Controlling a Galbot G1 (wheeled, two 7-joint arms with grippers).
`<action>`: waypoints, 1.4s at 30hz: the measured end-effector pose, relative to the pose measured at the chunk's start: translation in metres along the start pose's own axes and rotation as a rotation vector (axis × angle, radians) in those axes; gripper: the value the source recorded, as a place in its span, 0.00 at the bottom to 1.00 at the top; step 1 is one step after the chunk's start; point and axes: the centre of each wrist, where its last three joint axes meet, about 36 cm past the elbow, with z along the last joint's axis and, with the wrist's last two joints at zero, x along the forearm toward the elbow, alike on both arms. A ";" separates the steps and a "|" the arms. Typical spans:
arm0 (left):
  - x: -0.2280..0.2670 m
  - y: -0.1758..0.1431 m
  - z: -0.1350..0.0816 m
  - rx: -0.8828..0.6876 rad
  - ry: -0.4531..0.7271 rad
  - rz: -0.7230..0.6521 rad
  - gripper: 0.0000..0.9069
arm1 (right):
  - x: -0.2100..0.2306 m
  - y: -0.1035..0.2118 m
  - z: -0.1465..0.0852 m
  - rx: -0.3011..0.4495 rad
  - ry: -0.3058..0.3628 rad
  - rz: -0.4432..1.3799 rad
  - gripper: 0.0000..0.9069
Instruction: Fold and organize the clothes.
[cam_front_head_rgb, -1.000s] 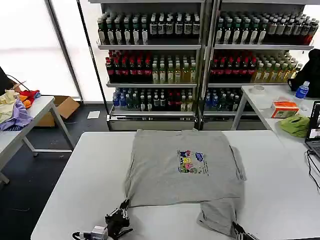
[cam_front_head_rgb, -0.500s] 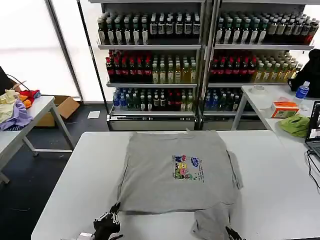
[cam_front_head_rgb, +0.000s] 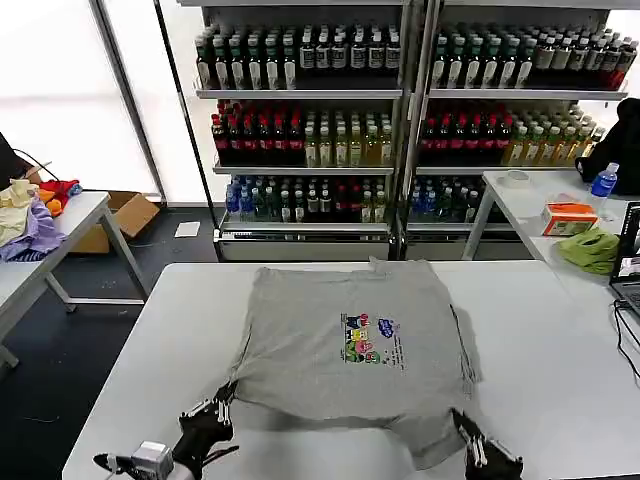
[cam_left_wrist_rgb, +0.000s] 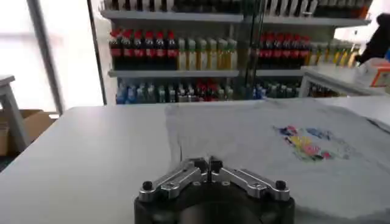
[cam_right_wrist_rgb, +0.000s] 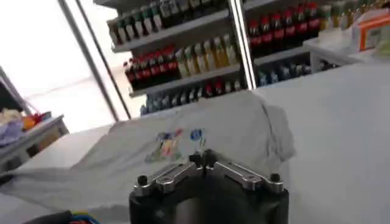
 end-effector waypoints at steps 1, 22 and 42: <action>-0.005 0.002 -0.002 0.003 -0.007 0.005 0.04 | -0.007 -0.002 -0.001 0.000 -0.011 0.006 0.00; -0.134 0.036 -0.020 0.054 0.006 0.044 1.00 | -0.151 -0.040 0.005 0.106 -0.007 0.081 1.00; -0.105 0.034 0.015 0.042 0.085 -0.032 1.00 | -0.107 -0.031 0.020 0.238 0.204 0.251 0.00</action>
